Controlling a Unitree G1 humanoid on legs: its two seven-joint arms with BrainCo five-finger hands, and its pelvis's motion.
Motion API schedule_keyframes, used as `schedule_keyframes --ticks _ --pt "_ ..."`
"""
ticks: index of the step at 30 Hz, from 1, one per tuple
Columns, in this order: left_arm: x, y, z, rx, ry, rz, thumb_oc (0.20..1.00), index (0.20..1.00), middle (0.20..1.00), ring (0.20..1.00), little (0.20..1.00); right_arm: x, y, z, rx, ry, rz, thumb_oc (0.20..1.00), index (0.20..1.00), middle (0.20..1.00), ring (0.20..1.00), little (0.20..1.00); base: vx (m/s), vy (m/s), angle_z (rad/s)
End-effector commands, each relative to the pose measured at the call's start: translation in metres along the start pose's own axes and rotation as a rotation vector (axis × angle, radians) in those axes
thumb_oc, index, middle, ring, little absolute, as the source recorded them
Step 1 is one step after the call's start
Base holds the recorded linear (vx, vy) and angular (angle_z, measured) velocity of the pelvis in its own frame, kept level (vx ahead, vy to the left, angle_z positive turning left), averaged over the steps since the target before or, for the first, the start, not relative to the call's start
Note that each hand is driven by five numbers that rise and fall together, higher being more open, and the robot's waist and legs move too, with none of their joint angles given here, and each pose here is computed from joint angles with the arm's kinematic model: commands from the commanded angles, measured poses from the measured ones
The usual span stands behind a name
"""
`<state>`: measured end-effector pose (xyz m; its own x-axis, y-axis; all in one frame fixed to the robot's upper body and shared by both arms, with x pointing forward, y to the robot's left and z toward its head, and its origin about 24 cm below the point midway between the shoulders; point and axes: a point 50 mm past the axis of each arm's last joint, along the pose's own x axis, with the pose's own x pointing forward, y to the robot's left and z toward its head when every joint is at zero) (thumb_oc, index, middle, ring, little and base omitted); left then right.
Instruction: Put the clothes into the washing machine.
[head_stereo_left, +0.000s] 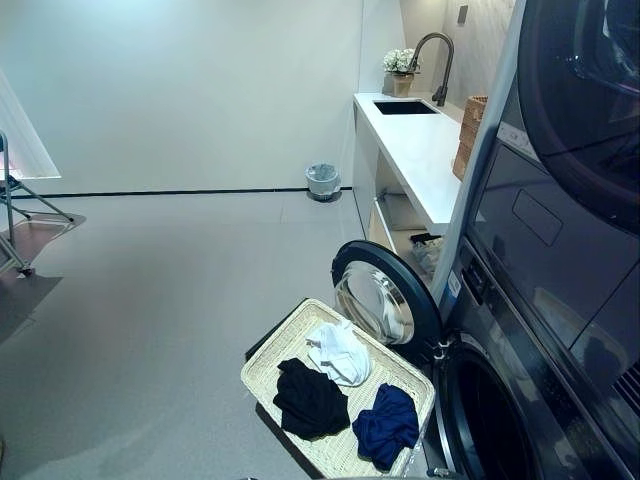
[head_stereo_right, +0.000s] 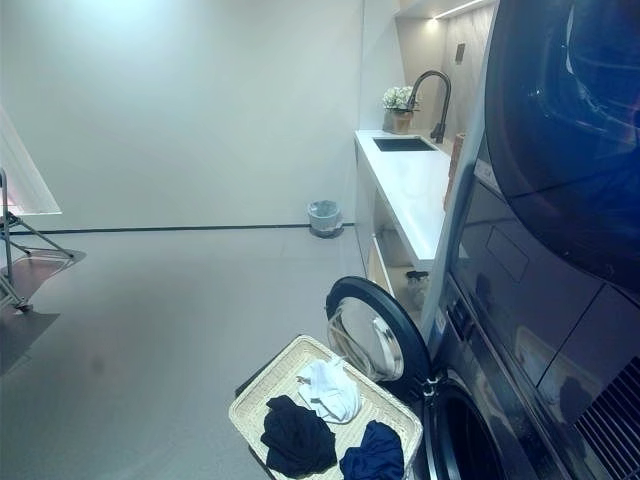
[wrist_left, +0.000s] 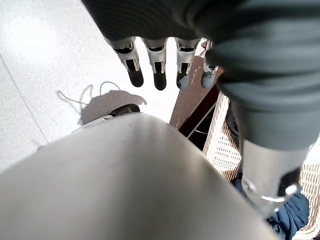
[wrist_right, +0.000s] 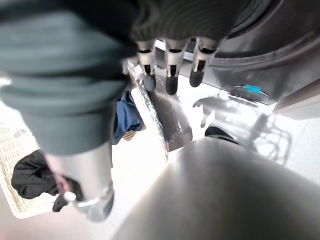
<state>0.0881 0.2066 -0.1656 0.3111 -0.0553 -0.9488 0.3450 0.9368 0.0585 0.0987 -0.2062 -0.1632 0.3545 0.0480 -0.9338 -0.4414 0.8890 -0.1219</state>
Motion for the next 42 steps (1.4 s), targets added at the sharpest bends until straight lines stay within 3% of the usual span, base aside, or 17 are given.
schedule_keyframes --ticks 1,9,13,24,32,35,38,42 --pt "0.007 -0.007 0.035 0.007 -0.072 -0.019 1.0 1.0 1.0 1.0 1.0 0.007 0.0 0.036 -0.062 -0.071 0.011 1.0 1.0 1.0 1.0 1.0 0.0 0.0 0.0" --pt "0.006 0.0 0.043 0.005 -0.138 0.099 1.0 1.0 1.0 1.0 1.0 0.007 -0.002 0.036 -0.065 -0.07 0.011 1.0 1.0 1.0 1.0 1.0 0.0 0.0 0.0" --pt "0.002 0.02 0.05 0.065 -0.163 0.37 1.0 1.0 1.0 1.0 1.0 0.007 -0.002 0.037 -0.06 -0.071 0.009 1.0 1.0 1.0 1.0 1.0 0.01 0.002 0.0" --pt "-0.009 0.042 0.063 0.08 -0.239 0.695 1.0 1.0 1.0 1.0 1.0 0.006 -0.006 0.036 -0.059 -0.078 0.0 1.0 1.0 1.0 1.0 1.0 0.05 0.026 0.0" --pt "-0.023 0.063 0.135 0.259 -0.46 0.851 1.0 1.0 1.0 1.0 1.0 0.002 -0.039 0.081 -0.17 -0.183 -0.063 1.0 1.0 1.0 1.0 1.0 -0.1 0.09 -0.16" --pt "-0.023 0.063 0.135 0.259 -0.46 0.851 1.0 1.0 1.0 1.0 1.0 0.002 -0.039 0.081 -0.17 -0.183 -0.063 1.0 1.0 1.0 1.0 1.0 -0.02 0.029 -0.07" --pt "-0.04 0.076 0.188 0.266 -0.571 0.932 1.0 1.0 1.0 1.0 1.0 -0.004 -0.054 0.131 -0.259 -0.299 -0.126 1.0 1.0 1.0 1.0 1.0 -0.15 0.167 -0.08" --pt "-0.046 0.08 0.201 0.257 -0.598 0.959 1.0 1.0 1.0 1.0 1.0 -0.007 -0.058 0.147 -0.274 -0.339 -0.143 1.0 1.0 1.0 1.0 1.0 -0.08 0.048 -0.25"
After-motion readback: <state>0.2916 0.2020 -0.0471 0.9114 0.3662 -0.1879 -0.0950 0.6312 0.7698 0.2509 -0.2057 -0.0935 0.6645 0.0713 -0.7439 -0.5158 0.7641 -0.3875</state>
